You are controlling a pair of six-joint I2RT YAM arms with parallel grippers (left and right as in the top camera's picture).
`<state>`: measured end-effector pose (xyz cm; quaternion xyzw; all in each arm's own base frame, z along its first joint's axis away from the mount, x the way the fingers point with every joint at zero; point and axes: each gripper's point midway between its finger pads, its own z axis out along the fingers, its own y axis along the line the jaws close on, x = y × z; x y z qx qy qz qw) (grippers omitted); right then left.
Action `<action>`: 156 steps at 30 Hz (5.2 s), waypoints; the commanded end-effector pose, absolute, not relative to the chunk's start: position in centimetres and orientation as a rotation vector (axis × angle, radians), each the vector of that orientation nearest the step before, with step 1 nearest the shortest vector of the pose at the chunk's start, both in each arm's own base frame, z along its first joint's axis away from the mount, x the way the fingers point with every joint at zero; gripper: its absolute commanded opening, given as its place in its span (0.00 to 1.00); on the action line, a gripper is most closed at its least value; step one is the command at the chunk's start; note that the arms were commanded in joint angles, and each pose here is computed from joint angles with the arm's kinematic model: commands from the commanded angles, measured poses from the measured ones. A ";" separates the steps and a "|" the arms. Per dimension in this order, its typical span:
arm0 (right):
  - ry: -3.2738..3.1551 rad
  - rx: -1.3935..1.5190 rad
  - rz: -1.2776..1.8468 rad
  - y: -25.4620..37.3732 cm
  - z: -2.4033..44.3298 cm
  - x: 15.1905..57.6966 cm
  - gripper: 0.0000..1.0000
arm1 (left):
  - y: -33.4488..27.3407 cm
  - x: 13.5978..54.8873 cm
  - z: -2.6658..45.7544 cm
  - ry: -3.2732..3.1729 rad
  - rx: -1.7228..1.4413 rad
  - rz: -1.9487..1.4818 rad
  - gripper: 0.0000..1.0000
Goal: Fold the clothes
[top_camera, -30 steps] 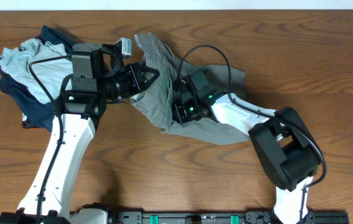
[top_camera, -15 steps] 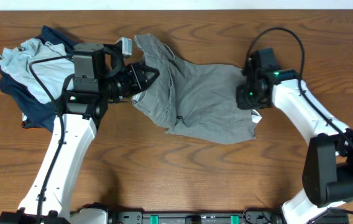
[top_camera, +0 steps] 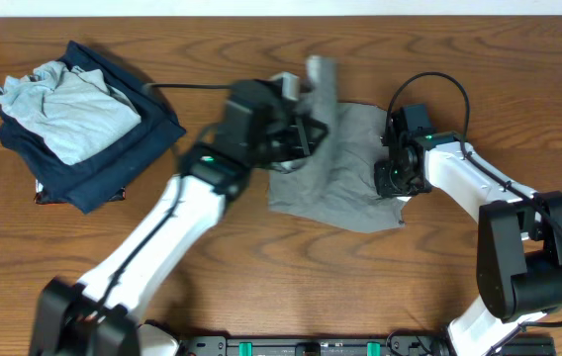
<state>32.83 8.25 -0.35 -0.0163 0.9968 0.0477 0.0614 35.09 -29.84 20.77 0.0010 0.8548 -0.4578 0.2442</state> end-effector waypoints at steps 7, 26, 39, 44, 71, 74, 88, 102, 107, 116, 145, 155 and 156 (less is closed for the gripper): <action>3.056 0.273 -0.096 4.0 1.3 31.1 0.25 | -33.2 36.0 19.4 2.283 0.040 -1.286 0.30; 2.719 -0.088 0.585 12.2 16.1 32.1 0.37 | -23.4 45.3 12.9 2.251 -0.102 -0.885 0.39; 3.126 -0.012 0.502 13.1 3.3 25.9 0.37 | -23.5 37.7 1.2 2.766 -0.148 -0.871 0.38; 3.164 0.291 0.067 7.1 0.0 25.5 0.39 | -23.8 32.5 -0.1 2.986 -0.158 -0.895 0.25; 2.725 0.053 0.208 6.4 4.7 38.1 0.62 | -25.8 40.8 10.2 2.323 0.480 -0.713 0.83; 2.733 0.040 0.211 6.8 4.6 37.9 0.63 | -27.0 40.7 8.8 2.323 0.558 -0.775 0.86; 2.775 0.042 0.204 6.7 4.2 37.0 0.64 | -31.7 41.0 6.3 2.294 0.659 -1.033 0.95; 2.790 0.043 0.202 6.6 4.0 36.6 0.65 | -34.6 37.1 1.0 2.444 0.681 -1.146 0.91; 2.812 0.048 0.189 6.4 3.8 36.1 0.65 | -35.5 36.1 1.3 2.442 0.709 -1.177 0.15; 2.780 0.152 0.171 3.5 9.0 35.3 0.71 | -28.2 43.2 7.5 2.346 0.463 -1.028 0.06; 2.677 0.250 0.158 0.7 14.0 33.5 0.72 | 22.1 39.1 21.1 2.093 -0.813 -0.359 0.07; 2.688 0.172 0.140 0.7 13.9 33.3 0.96 | 22.8 37.7 22.3 1.997 -1.032 -0.430 0.98; 2.689 0.155 0.136 0.7 13.9 33.3 0.97 | 23.0 37.3 22.6 1.983 -1.061 -0.424 0.98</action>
